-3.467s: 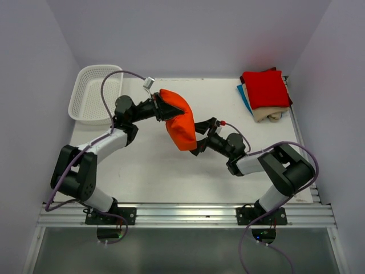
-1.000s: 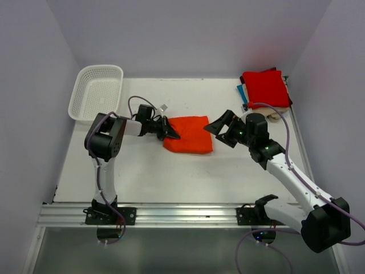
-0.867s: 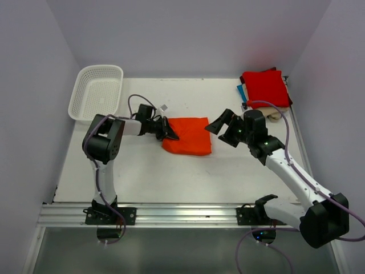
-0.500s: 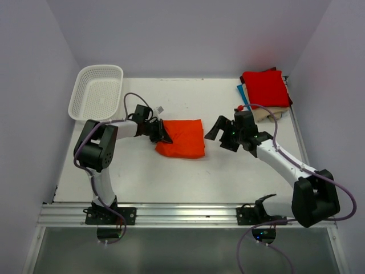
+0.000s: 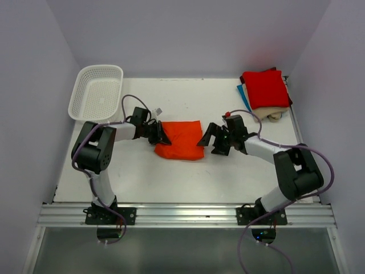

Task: Fold and stack the t-shirts
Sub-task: Neatly place the folded tshirt to the corner

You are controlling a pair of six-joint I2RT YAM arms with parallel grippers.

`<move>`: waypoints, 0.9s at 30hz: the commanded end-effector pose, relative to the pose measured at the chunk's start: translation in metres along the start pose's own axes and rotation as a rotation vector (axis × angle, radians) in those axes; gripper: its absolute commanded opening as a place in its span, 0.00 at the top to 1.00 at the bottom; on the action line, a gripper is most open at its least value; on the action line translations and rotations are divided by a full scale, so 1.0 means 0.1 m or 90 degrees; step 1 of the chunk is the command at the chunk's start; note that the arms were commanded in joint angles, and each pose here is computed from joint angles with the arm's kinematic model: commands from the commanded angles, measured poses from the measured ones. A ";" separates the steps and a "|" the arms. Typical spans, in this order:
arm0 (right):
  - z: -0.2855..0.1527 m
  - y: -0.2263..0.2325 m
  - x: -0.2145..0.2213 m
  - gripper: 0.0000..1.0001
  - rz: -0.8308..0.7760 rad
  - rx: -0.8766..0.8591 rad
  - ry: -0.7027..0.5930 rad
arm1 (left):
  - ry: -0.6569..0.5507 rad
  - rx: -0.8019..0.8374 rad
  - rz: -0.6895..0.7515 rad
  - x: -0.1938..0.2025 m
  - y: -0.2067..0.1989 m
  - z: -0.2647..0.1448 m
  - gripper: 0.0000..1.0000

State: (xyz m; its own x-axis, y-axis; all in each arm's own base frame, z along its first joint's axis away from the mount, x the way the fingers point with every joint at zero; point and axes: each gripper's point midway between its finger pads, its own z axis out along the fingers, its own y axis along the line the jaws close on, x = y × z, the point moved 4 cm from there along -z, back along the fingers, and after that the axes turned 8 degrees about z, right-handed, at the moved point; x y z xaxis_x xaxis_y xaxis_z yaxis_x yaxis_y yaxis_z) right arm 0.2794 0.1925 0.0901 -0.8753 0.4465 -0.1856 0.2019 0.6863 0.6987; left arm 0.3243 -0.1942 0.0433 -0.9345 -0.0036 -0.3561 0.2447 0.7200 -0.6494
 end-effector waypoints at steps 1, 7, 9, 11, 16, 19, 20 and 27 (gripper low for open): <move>0.10 0.06 -0.11 0.01 -0.043 -0.023 -0.010 | 0.064 -0.093 -0.024 0.37 0.32 0.00 1.00; 0.19 0.05 -0.21 0.01 -0.058 -0.009 -0.019 | 0.049 -0.078 -0.022 0.31 0.25 -0.02 1.00; 0.23 0.03 -0.21 0.01 -0.056 -0.002 -0.014 | 0.048 -0.068 -0.023 0.29 0.22 -0.02 1.00; 0.29 0.05 -0.22 0.01 -0.055 -0.003 -0.006 | 0.048 -0.061 -0.023 0.30 0.20 -0.02 1.00; 0.57 0.03 -0.11 0.01 -0.066 0.025 0.022 | 0.046 -0.051 -0.031 0.33 0.19 -0.01 1.00; 0.75 0.01 -0.01 0.01 -0.072 0.034 0.036 | 0.048 -0.038 -0.036 0.37 0.18 0.00 1.00; 0.80 0.00 0.00 0.01 -0.069 0.036 0.042 | 0.046 -0.037 -0.036 0.37 0.18 0.00 1.00; 0.92 0.07 0.22 0.05 -0.069 0.032 0.058 | 0.042 -0.030 -0.036 0.35 0.15 -0.01 1.00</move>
State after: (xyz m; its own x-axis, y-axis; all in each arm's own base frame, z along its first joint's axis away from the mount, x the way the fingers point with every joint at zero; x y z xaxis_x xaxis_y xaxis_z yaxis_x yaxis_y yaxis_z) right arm 0.3269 0.2680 0.0687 -0.9080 0.3213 -0.2690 0.0254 0.6828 0.7301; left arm 0.3116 -0.1944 0.0429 -0.9407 -0.0099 -0.3392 0.2384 0.6920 -0.6814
